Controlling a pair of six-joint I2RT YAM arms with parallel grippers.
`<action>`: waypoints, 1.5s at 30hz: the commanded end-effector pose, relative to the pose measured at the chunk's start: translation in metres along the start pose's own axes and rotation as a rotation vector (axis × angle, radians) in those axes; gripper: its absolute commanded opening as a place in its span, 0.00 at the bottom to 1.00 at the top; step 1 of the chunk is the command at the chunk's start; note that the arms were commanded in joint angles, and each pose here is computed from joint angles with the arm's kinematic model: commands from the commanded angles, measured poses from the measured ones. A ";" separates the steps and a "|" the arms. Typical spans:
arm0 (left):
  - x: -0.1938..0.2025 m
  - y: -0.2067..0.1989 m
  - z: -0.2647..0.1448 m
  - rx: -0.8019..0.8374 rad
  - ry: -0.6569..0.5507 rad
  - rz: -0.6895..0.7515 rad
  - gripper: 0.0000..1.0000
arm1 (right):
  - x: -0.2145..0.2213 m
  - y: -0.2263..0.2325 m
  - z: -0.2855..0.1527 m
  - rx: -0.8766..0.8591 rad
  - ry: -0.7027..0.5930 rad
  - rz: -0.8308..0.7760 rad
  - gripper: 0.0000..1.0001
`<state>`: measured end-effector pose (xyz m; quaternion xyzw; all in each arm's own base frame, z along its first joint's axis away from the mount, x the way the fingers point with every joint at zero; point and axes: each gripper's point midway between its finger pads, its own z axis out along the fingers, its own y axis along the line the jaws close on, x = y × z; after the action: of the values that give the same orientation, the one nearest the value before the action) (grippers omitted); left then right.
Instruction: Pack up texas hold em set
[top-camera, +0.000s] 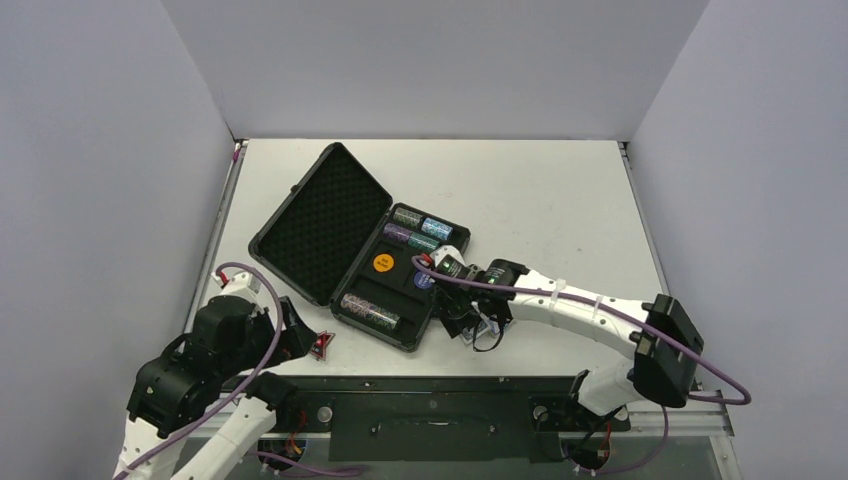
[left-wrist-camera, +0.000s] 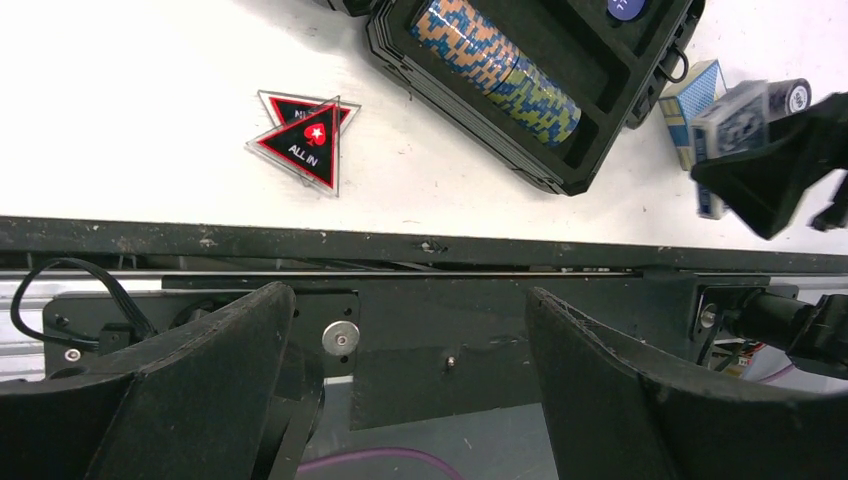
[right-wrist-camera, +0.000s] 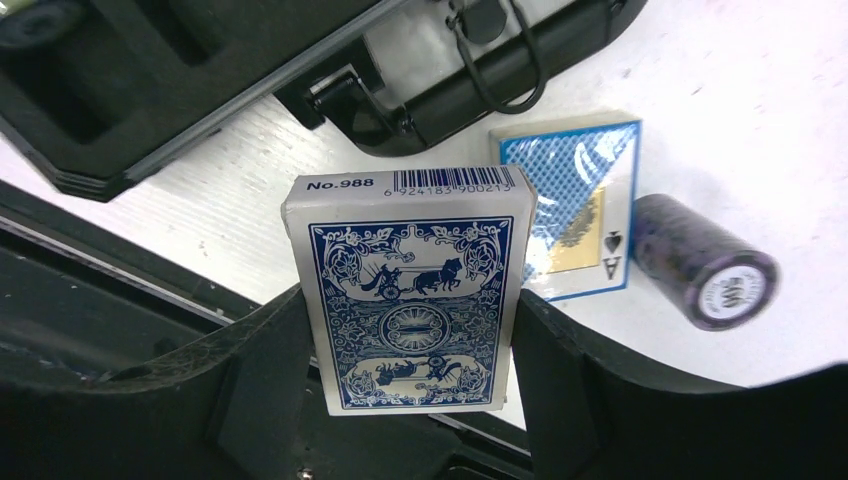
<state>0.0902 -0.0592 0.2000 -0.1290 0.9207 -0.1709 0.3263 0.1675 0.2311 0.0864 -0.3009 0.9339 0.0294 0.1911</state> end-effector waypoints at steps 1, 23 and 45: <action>-0.017 -0.006 0.007 0.008 -0.053 0.052 0.84 | -0.029 -0.015 -0.039 0.029 -0.110 -0.022 0.23; -0.052 -0.011 0.020 -0.033 -0.153 0.194 0.87 | -0.185 0.018 -0.082 -0.160 -0.385 0.485 0.16; -0.095 -0.053 0.011 0.124 -0.327 0.189 0.97 | -0.251 0.068 -0.032 -0.315 -0.394 0.974 0.00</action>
<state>0.1551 -0.0650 0.2323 -0.0436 0.8893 -0.1347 0.4349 0.2858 0.3978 0.1757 0.1109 0.9247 0.2633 0.2514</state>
